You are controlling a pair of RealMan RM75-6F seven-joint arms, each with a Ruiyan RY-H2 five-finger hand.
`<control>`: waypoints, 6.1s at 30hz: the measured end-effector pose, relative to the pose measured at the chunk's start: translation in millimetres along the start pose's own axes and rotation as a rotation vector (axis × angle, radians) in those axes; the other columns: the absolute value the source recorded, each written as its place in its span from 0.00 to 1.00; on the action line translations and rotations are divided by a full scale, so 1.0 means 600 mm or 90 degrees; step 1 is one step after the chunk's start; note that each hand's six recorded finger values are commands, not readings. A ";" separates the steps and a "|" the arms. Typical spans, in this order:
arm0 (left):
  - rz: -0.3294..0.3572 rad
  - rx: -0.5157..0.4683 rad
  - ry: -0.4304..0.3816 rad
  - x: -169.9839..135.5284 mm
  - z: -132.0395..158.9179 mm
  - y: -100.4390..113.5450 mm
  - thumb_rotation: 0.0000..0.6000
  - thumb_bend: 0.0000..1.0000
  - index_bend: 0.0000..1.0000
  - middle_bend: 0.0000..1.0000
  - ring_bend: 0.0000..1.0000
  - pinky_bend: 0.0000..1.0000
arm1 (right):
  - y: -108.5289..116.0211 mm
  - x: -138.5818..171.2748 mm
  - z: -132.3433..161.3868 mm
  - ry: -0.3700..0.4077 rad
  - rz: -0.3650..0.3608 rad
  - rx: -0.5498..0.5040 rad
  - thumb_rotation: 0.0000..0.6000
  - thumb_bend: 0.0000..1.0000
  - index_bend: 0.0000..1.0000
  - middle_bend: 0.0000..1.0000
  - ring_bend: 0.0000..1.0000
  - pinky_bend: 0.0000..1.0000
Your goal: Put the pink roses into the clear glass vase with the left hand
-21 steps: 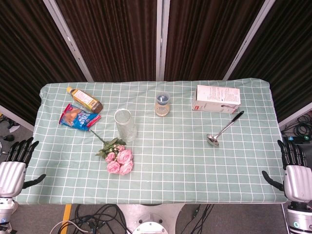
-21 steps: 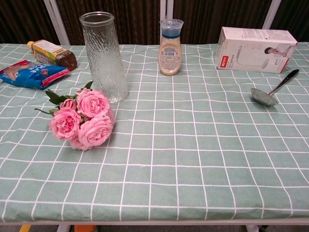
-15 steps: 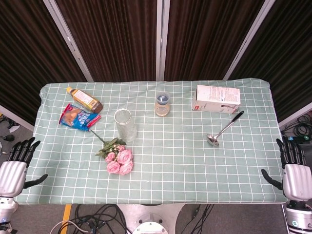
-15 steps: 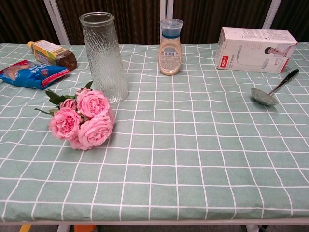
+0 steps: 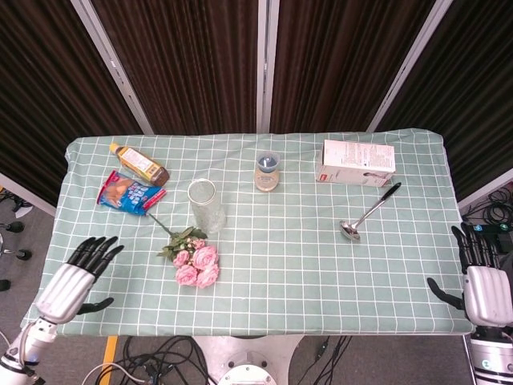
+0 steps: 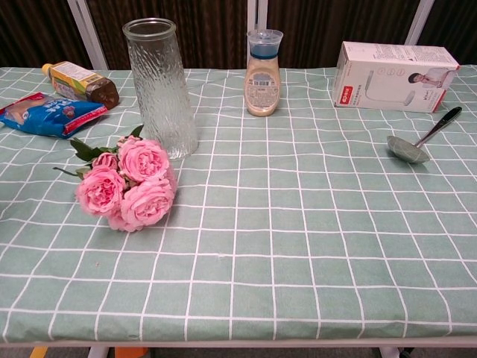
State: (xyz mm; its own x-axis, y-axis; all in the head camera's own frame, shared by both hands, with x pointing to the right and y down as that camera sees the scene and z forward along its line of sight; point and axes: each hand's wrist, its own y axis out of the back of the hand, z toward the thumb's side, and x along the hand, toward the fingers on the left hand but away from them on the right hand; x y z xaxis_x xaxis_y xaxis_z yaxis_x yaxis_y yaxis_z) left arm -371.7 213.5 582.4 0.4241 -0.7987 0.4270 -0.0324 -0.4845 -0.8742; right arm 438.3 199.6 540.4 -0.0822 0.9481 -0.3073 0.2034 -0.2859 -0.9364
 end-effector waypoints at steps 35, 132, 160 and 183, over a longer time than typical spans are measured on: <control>-0.181 0.041 -0.162 0.219 0.131 -0.088 1.00 0.03 0.07 0.00 0.00 0.09 | -0.016 -0.026 -0.014 -0.022 0.022 -0.026 1.00 0.11 0.00 0.00 0.00 0.00; 0.554 -0.962 -0.025 0.236 0.002 0.307 1.00 0.21 0.47 0.45 0.40 0.56 | -0.057 -0.038 -0.014 0.036 0.073 -0.077 1.00 0.13 0.00 0.00 0.00 0.00; 0.404 -1.050 0.018 0.354 0.066 0.173 1.00 0.21 0.47 0.45 0.40 0.56 | -0.074 -0.041 -0.041 0.013 0.082 -0.087 1.00 0.14 0.00 0.00 0.00 0.00; 0.258 -0.917 -0.038 0.342 0.097 0.061 1.00 0.00 0.06 0.00 0.00 0.09 | -0.082 -0.041 -0.043 0.015 0.095 -0.080 1.00 0.13 0.00 0.00 0.00 0.00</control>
State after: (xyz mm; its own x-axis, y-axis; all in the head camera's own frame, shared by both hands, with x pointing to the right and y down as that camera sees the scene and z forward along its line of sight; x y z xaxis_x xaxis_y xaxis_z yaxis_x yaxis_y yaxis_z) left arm -233.1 52.6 624.5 0.2020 -0.9632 0.1773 -0.9792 -0.1947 0.0580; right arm 455.7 194.1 598.4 -0.0193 0.8998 -0.4358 0.3326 -0.4052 -0.8515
